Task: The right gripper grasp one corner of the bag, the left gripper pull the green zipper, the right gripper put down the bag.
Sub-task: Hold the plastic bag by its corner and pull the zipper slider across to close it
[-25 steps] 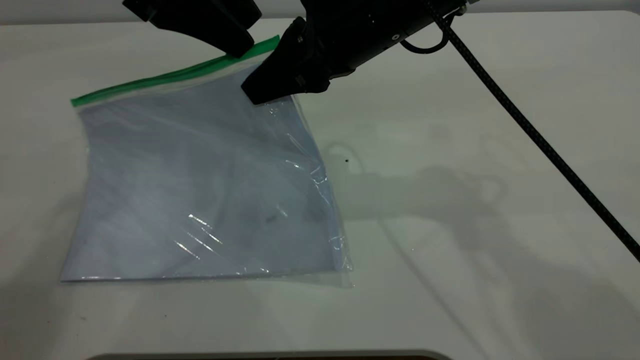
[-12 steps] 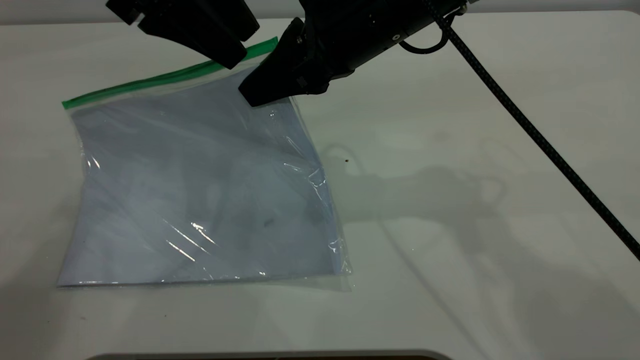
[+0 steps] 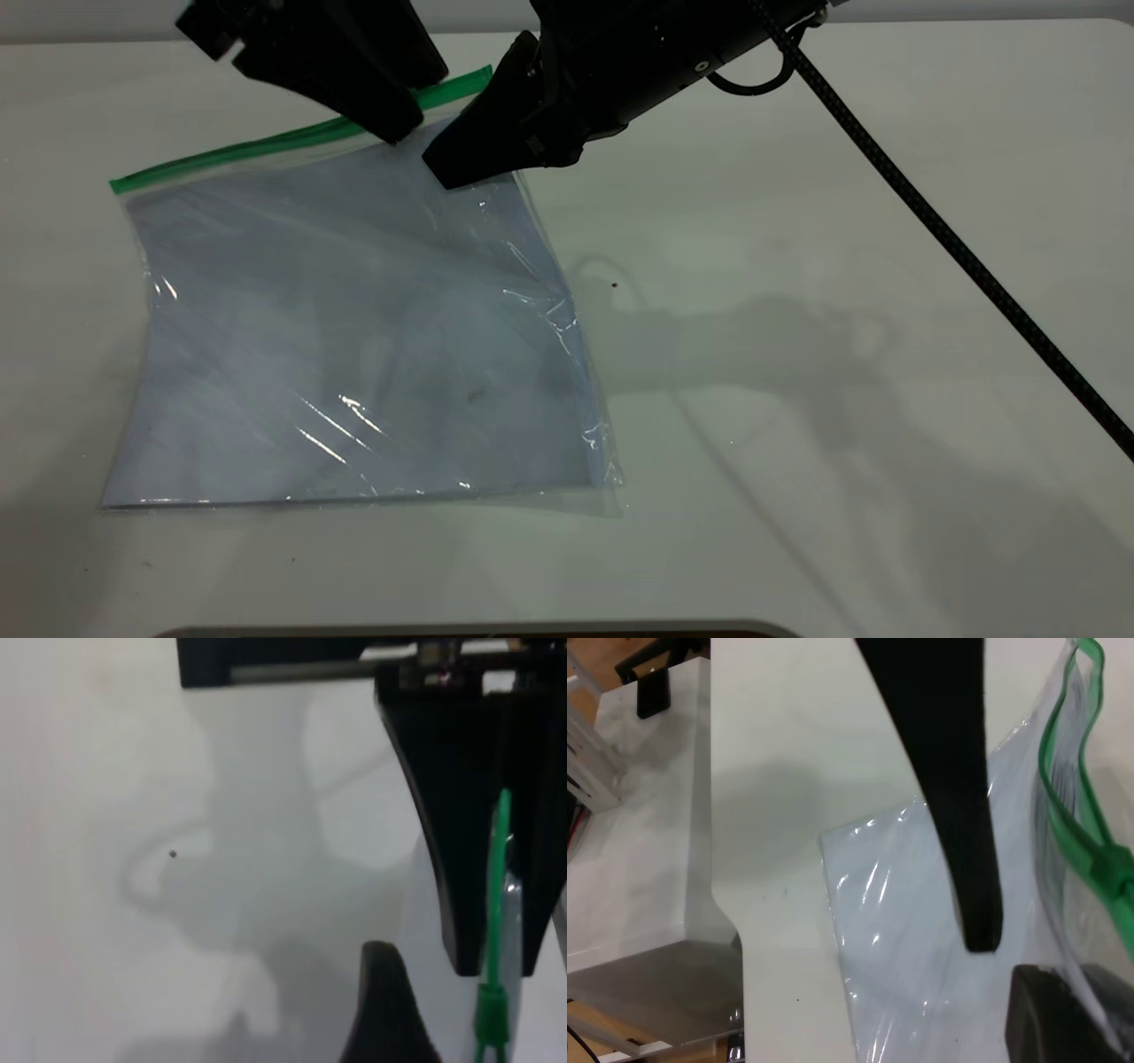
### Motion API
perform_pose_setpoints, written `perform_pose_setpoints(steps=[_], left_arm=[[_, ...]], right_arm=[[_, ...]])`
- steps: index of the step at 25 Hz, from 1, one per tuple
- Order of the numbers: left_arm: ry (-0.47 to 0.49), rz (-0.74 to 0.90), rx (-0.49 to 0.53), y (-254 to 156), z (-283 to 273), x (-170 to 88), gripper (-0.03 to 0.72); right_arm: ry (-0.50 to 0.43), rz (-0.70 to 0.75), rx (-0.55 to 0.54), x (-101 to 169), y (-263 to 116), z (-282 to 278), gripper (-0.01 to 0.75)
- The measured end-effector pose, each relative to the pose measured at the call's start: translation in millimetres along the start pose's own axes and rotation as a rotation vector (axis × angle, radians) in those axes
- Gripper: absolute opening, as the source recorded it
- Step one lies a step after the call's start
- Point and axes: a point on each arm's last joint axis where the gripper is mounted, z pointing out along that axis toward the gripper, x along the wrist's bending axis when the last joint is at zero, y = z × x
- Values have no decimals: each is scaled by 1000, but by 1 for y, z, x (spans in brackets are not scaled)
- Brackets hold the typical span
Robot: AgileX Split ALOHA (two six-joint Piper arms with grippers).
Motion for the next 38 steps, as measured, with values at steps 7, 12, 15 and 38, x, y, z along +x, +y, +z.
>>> perform_pose_setpoints(steps=[7, 12, 15, 38], left_arm=[[1, 6, -47, 1, 5, 3, 500], [2, 16, -49, 1, 5, 3, 398], [0, 19, -43, 0, 5, 3, 329], [75, 11, -67, 6, 5, 10, 45]], right_arm=[[5, 0, -2, 0, 0, 0, 34], [5, 0, -2, 0, 0, 0, 34], [5, 0, -2, 0, 0, 0, 34], [42, 183, -144, -45, -18, -67, 34]])
